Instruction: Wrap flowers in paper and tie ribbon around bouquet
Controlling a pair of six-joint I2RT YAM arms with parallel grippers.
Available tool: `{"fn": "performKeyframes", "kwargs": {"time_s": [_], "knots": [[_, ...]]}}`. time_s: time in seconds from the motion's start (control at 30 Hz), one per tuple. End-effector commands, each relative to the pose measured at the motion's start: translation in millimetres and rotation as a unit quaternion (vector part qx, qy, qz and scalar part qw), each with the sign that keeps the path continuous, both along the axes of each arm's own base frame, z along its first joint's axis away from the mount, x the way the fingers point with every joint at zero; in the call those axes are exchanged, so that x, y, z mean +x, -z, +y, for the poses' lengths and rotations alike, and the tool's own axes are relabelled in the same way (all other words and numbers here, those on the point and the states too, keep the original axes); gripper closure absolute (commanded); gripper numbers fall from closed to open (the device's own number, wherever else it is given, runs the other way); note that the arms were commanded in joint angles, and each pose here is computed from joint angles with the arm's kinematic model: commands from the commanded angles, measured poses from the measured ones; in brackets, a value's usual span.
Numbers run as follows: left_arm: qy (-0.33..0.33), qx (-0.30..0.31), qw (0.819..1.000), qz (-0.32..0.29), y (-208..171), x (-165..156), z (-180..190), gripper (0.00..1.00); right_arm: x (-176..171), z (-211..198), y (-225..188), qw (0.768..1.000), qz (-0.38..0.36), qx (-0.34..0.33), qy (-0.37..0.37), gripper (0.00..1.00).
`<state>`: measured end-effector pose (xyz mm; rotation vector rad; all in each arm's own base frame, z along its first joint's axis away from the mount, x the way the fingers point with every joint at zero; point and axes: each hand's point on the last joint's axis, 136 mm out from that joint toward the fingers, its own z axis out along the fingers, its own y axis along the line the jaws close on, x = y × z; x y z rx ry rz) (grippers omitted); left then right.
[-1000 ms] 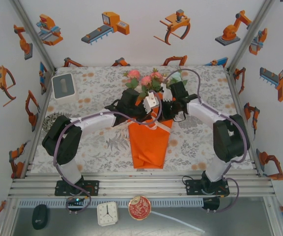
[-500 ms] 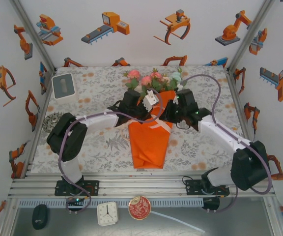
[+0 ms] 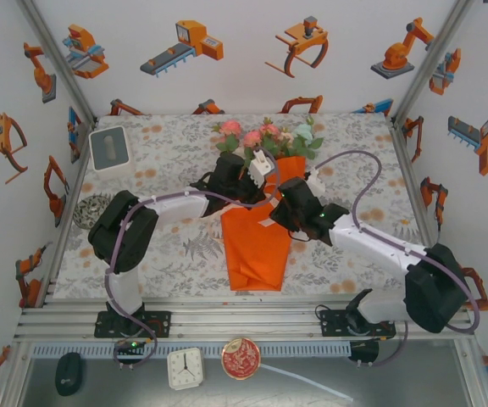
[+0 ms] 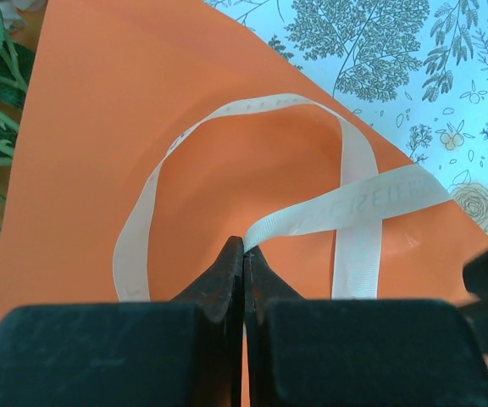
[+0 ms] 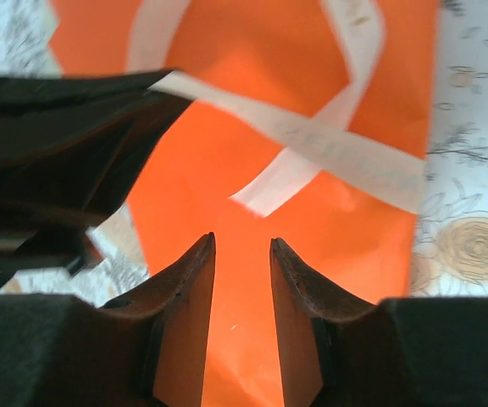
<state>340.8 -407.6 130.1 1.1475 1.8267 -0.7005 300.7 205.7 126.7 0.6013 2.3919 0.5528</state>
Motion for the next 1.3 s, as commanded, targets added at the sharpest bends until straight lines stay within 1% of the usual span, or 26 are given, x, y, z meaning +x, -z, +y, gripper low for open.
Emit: {"fn": "performKeyframes", "kwargs": {"time_s": [0.0,0.1,0.27,0.4,0.6,0.67,0.73,0.87,0.97,1.1,1.2,1.27], "knots": [[-0.01,-0.017,1.0,-0.008,-10.9,8.4,-5.3,0.94,5.1,-19.3,13.2,0.995,0.024,-0.012,0.093,0.67],[-0.012,-0.016,1.0,-0.008,-9.2,8.5,-4.5,0.94,10.3,-11.1,23.0,0.996,0.024,-0.004,0.087,0.65],[-0.013,-0.015,1.0,-0.009,-8.8,8.5,-4.2,0.94,20.1,-5.2,28.5,0.996,0.022,-0.02,0.079,0.62],[-0.013,-0.014,1.0,-0.01,-8.8,8.8,-3.2,0.94,24.2,-2.4,36.4,0.996,0.026,-0.027,0.079,0.57],[-0.012,-0.014,1.0,-0.008,-7.8,8.8,-3.1,0.94,31.3,0.6,48.5,0.996,0.015,-0.022,0.084,0.58],[-0.012,-0.014,1.0,-0.008,-7.6,8.7,-2.9,0.94,33.0,0.8,50.7,0.996,0.011,-0.022,0.083,0.61],[-0.011,-0.014,1.0,-0.006,-6.8,8.6,-2.9,0.94,33.3,0.1,53.5,0.996,0.01,-0.025,0.082,0.66],[-0.011,-0.013,1.0,-0.005,-5.3,8.8,-3.3,0.94,31.6,-1.5,55.4,0.996,0.01,-0.024,0.082,0.84],[-0.013,-0.013,1.0,-0.006,-5.3,10.6,-2.7,0.94,30.1,-1.5,49.2,0.997,0.001,-0.012,0.08,1.0],[-0.024,-0.01,1.0,-0.007,-3.8,15.6,-1.7,0.94,24.1,-1.5,29.5,0.999,-0.024,-0.016,0.041,1.0],[-0.037,-0.013,0.999,-0.005,-4.0,21.0,-0.8,0.94,13.4,1.9,10.9,0.999,-0.045,-0.011,0.006,1.0],[-0.04,-0.015,0.999,-0.002,-3.9,23.0,-1.5,0.94,3.8,-1.8,4.3,0.999,-0.048,-0.019,-0.004,1.0]]}}
